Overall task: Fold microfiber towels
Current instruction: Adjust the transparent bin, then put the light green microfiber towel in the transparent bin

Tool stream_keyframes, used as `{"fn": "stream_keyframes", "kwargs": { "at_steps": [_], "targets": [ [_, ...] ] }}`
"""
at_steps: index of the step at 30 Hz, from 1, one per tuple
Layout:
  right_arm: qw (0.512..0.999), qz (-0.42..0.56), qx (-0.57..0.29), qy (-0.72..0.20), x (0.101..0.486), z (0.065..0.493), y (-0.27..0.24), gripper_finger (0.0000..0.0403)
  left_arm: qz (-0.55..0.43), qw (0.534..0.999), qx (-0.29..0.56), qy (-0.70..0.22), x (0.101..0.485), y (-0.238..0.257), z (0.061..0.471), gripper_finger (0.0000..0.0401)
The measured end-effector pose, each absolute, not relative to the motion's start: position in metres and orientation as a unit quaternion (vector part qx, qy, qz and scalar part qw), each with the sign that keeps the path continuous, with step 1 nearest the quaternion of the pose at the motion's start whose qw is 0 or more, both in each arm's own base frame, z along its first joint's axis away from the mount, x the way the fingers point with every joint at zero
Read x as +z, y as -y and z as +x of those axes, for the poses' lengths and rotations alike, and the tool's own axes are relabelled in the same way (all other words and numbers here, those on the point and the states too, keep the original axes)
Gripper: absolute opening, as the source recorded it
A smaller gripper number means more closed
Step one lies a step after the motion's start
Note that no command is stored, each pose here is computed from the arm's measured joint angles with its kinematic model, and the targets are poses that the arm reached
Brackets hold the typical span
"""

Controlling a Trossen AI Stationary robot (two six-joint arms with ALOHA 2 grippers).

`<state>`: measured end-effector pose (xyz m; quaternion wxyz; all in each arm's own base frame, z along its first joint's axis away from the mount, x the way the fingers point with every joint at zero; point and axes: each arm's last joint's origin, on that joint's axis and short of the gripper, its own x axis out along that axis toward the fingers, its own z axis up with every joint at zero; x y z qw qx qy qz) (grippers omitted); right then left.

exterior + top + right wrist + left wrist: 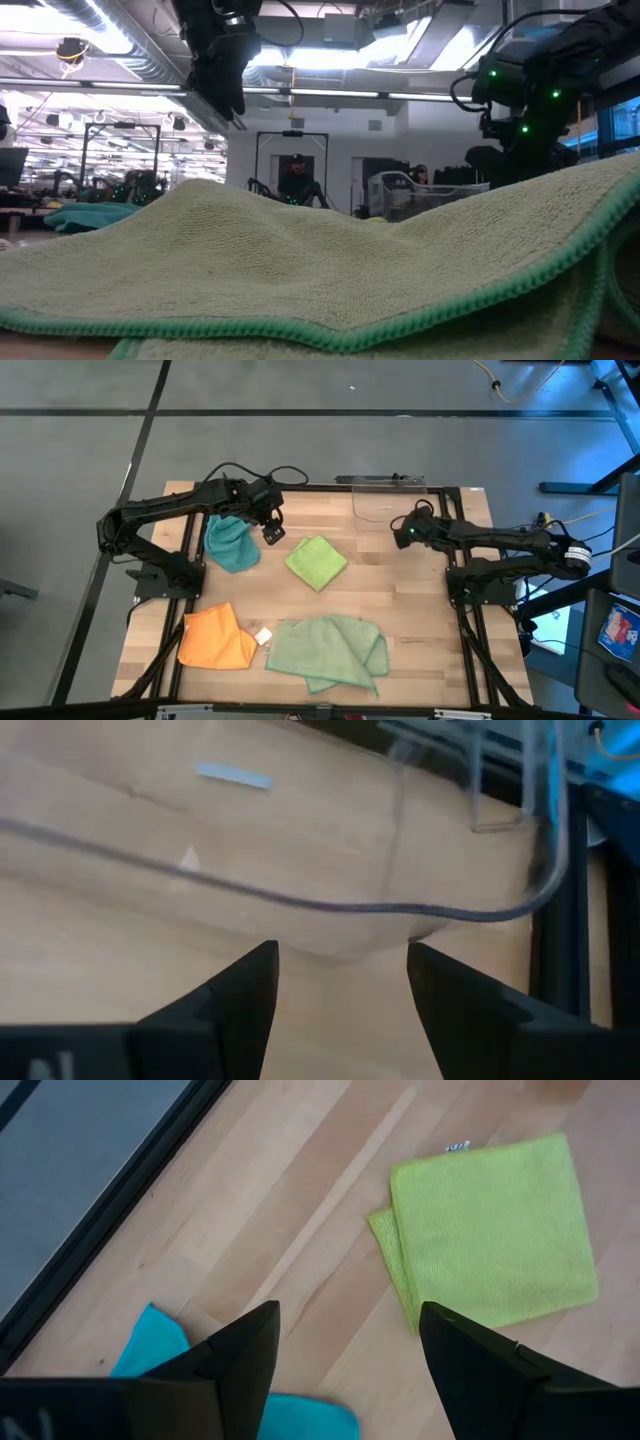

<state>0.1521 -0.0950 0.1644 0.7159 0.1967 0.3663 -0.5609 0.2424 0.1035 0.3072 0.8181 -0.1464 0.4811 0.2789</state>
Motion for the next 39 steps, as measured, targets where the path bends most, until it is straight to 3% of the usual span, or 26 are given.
{"fn": "stream_keyframes", "kwargs": {
  "at_steps": [6,9,12,18,26,39],
  "targets": [
    [0.746,0.288,-0.465,-0.378,0.169,0.162,0.088,0.0225,-0.155,0.816,0.282,-0.479,0.307,-0.101,0.243,0.0235],
    [0.767,0.288,-0.430,-0.379,0.175,0.171,0.080,0.0225,-0.151,0.819,0.273,-0.482,0.307,-0.096,0.245,0.0235],
    [0.788,0.272,-0.409,-0.371,0.182,0.179,0.071,0.0225,-0.146,0.822,0.265,-0.483,0.307,-0.091,0.247,0.0235],
    [0.873,0.211,-0.315,-0.306,0.193,0.203,0.050,0.0225,-0.132,0.829,0.241,-0.487,0.307,-0.076,0.252,0.0235],
    [0.955,0.070,-0.183,-0.221,0.194,0.245,0.018,0.0225,-0.097,0.839,0.205,-0.495,0.307,-0.056,0.257,0.0235],
    [0.952,-0.026,-0.123,-0.280,0.173,0.358,0.001,0.0225,-0.069,0.837,0.222,-0.495,0.307,-0.057,0.257,0.0235]
  ]
}}
